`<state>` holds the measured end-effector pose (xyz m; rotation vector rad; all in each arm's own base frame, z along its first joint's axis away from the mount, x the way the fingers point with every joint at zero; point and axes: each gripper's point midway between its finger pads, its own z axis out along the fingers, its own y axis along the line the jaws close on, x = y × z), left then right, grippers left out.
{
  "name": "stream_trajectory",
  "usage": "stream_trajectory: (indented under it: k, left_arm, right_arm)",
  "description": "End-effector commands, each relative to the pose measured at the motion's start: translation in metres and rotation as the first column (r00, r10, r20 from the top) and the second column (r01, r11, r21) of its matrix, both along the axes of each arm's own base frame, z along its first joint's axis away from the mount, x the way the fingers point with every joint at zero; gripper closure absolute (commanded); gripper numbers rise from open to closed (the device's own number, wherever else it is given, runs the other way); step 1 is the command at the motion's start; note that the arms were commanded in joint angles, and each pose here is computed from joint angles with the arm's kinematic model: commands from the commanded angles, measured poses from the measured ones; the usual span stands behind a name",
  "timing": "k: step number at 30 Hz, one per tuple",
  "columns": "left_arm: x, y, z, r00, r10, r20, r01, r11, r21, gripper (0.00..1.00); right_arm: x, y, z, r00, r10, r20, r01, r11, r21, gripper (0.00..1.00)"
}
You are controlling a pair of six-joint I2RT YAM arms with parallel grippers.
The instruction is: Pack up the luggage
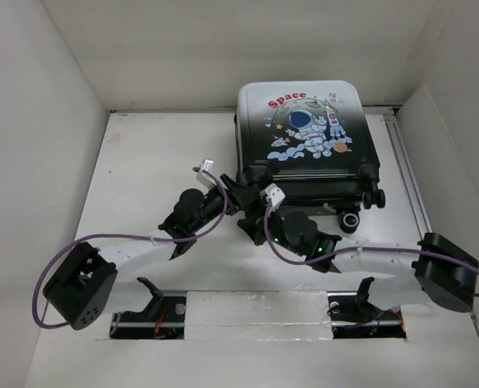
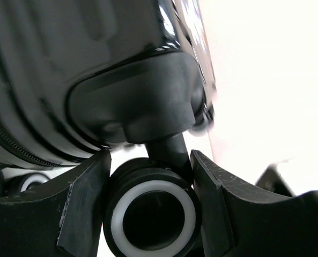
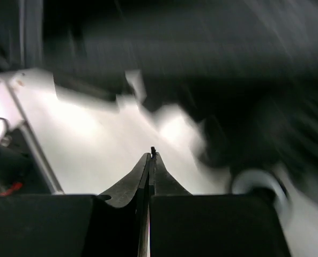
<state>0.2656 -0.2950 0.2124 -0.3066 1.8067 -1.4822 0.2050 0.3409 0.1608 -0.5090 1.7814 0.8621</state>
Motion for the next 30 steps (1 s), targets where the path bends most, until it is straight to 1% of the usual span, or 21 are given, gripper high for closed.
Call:
stream_trajectory:
  k: [1, 5, 7, 9, 10, 11, 12, 13, 14, 16, 17, 19, 20, 21, 22, 23, 24, 25, 27, 28, 30]
  left_arm:
    - [-0.043, -0.018, 0.135, 0.944, -0.117, 0.308, 0.194, 0.952, -0.235, 1.00]
    - [-0.048, -0.014, 0.147, 0.940, -0.101, 0.326, 0.191, 0.948, -0.257, 1.00]
    - [-0.052, -0.010, 0.155, 0.936, -0.097, 0.338, 0.198, 0.940, -0.278, 1.00]
    - [-0.048, -0.005, 0.152, 0.948, -0.065, 0.311, 0.156, 0.948, -0.279, 1.00]
    - [-0.046, 0.002, 0.148, 0.952, -0.044, 0.304, 0.127, 0.957, -0.260, 1.00]
    - [-0.047, 0.005, 0.151, 0.950, -0.033, 0.311, 0.118, 0.959, -0.259, 1.00]
    - [-0.043, 0.011, 0.146, 0.951, -0.008, 0.310, 0.089, 0.965, -0.248, 1.00]
    - [-0.038, 0.021, 0.148, 0.950, 0.027, 0.310, 0.056, 0.966, -0.253, 1.00]
    - [-0.036, 0.024, 0.139, 0.955, 0.032, 0.293, 0.040, 0.970, -0.239, 1.00]
    - [-0.028, 0.035, 0.136, 0.953, 0.080, 0.292, -0.010, 0.972, -0.235, 1.00]
    - [-0.028, 0.037, 0.130, 0.954, 0.088, 0.286, -0.024, 0.975, -0.220, 1.00]
    - [-0.023, 0.040, 0.127, 0.953, 0.106, 0.283, -0.046, 0.977, -0.210, 1.00]
    - [-0.023, 0.040, 0.127, 0.951, 0.107, 0.289, -0.048, 0.978, -0.204, 1.00]
    - [-0.020, 0.038, 0.121, 0.956, 0.103, 0.274, -0.051, 0.980, -0.190, 1.00]
    - [-0.019, 0.040, 0.121, 0.956, 0.103, 0.276, -0.052, 0.981, -0.188, 1.00]
    - [-0.016, 0.040, 0.117, 0.957, 0.101, 0.272, -0.053, 0.982, -0.179, 1.00]
    - [-0.010, 0.047, 0.113, 0.960, 0.116, 0.256, -0.070, 0.981, -0.182, 1.00]
    - [-0.008, 0.051, 0.116, 0.956, 0.125, 0.267, -0.076, 0.980, -0.187, 1.00]
    - [-0.008, 0.054, 0.113, 0.958, 0.126, 0.259, -0.078, 0.979, -0.189, 1.00]
    - [-0.009, 0.055, 0.116, 0.956, 0.127, 0.266, -0.076, 0.978, -0.195, 1.00]
    - [-0.011, 0.054, 0.118, 0.954, 0.118, 0.275, -0.064, 0.978, -0.198, 1.00]
  right_arm:
    - [-0.012, 0.041, 0.071, 0.975, 0.146, 0.167, -0.180, 0.962, 0.205, 1.00]
    - [-0.010, 0.043, 0.095, 0.973, 0.122, 0.196, -0.165, 0.960, 0.225, 1.00]
    - [0.000, 0.042, 0.093, 0.984, 0.068, 0.164, -0.103, 0.972, 0.213, 1.00]
    - [0.013, 0.014, 0.058, 0.993, -0.075, 0.086, 0.066, 0.992, 0.110, 1.00]
    - [0.015, -0.006, 0.058, 0.987, -0.141, 0.076, 0.134, 0.986, 0.096, 1.00]
    - [0.015, -0.028, 0.036, 0.978, -0.206, 0.026, 0.205, 0.978, 0.030, 1.00]
    - [0.019, -0.053, 0.027, 0.954, -0.300, 0.017, 0.300, 0.954, 0.008, 1.00]
    - [0.013, -0.075, 0.002, 0.942, -0.336, -0.007, 0.335, 0.941, -0.045, 1.00]
    - [0.007, -0.094, 0.013, 0.927, -0.374, -0.039, 0.375, 0.927, 0.024, 1.00]
    - [0.000, -0.136, -0.026, 0.877, -0.475, -0.072, 0.471, 0.879, -0.068, 1.00]
    - [-0.001, -0.152, -0.020, 0.851, -0.516, -0.096, 0.517, 0.856, -0.018, 0.87]
    - [0.000, -0.180, -0.034, 0.792, -0.596, -0.130, 0.597, 0.801, -0.041, 0.68]
    - [0.002, -0.188, -0.032, 0.777, -0.615, -0.131, 0.617, 0.787, -0.035, 0.59]
    - [0.005, -0.193, -0.031, 0.767, -0.627, -0.135, 0.629, 0.777, -0.031, 0.47]
    - [0.010, -0.202, -0.034, 0.747, -0.651, -0.136, 0.651, 0.757, -0.048, 0.45]
    - [0.014, -0.203, -0.024, 0.748, -0.650, -0.132, 0.652, 0.757, -0.037, 0.45]
    - [0.018, -0.204, -0.033, 0.750, -0.651, -0.120, 0.645, 0.759, -0.087, 0.45]
    - [0.026, -0.200, -0.025, 0.779, -0.623, -0.070, 0.616, 0.782, -0.099, 0.44]
    - [0.037, -0.191, -0.022, 0.820, -0.567, -0.079, 0.557, 0.822, -0.122, 0.43]
    - [0.041, -0.188, -0.032, 0.834, -0.549, -0.060, 0.532, 0.829, -0.173, 0.41]
    - [0.052, -0.188, -0.023, 0.817, -0.575, -0.044, 0.565, 0.813, -0.140, 0.41]
